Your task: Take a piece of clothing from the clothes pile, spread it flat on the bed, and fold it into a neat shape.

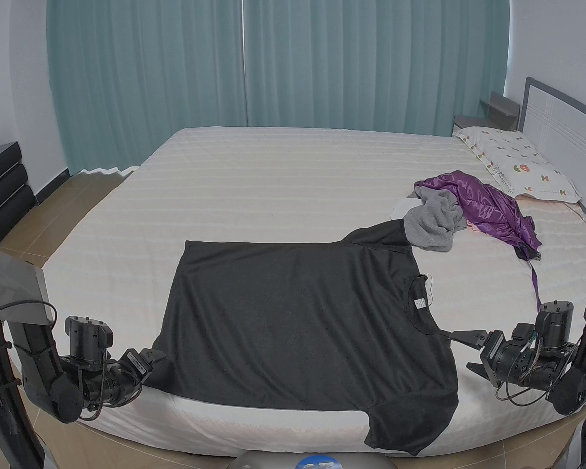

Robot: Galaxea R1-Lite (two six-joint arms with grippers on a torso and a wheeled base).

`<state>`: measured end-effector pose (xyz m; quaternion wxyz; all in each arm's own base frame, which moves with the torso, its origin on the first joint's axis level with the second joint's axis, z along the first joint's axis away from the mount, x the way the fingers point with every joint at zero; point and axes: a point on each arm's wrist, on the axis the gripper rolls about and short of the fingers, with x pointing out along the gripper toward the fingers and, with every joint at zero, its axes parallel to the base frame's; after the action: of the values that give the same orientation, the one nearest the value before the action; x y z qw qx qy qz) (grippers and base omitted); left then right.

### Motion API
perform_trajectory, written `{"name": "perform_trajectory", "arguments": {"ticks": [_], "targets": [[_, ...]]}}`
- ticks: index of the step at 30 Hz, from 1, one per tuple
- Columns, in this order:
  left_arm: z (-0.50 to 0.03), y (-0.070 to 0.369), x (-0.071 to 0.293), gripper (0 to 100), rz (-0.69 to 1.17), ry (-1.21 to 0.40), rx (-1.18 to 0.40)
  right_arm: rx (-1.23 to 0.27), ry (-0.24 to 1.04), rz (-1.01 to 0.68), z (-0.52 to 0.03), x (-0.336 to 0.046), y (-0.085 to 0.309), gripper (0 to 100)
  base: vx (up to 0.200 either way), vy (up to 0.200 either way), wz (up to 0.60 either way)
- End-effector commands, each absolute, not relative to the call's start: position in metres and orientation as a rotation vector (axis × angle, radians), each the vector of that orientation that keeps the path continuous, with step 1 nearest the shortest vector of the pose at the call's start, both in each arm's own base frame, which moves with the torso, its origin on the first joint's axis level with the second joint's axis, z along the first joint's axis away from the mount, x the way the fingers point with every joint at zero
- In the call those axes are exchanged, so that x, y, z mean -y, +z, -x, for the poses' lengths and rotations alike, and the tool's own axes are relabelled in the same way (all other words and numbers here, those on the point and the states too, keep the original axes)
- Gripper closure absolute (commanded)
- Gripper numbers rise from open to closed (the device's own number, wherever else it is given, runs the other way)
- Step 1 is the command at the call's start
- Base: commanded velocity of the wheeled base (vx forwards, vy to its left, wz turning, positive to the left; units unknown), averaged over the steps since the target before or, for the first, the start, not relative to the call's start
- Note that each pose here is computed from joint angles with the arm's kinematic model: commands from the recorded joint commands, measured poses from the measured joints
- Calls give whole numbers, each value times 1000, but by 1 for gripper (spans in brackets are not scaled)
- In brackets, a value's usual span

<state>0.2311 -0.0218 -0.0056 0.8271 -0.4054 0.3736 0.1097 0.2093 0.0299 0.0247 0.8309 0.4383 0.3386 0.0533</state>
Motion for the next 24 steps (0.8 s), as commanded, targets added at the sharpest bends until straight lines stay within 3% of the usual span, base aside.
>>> {"name": "perform_trajectory", "arguments": {"ticks": [1, 13, 14, 24], "targets": [[-230, -16, 21, 0, 855, 260, -835, -741, 103, -930, -205, -30, 22, 0, 0, 0, 0], [-235, -15, 18, 0, 868, 265, -812, -740, 104, -930, -205, -30, 22, 0, 0, 0, 0], [-235, -15, 17, 100, 868, 268, -811, -739, 106, -929, -205, -30, 22, 0, 0, 0, 0], [-220, -16, 17, 100, 830, 317, -833, -726, 99, -933, -205, -28, 24, 0, 0, 0, 0]]}}
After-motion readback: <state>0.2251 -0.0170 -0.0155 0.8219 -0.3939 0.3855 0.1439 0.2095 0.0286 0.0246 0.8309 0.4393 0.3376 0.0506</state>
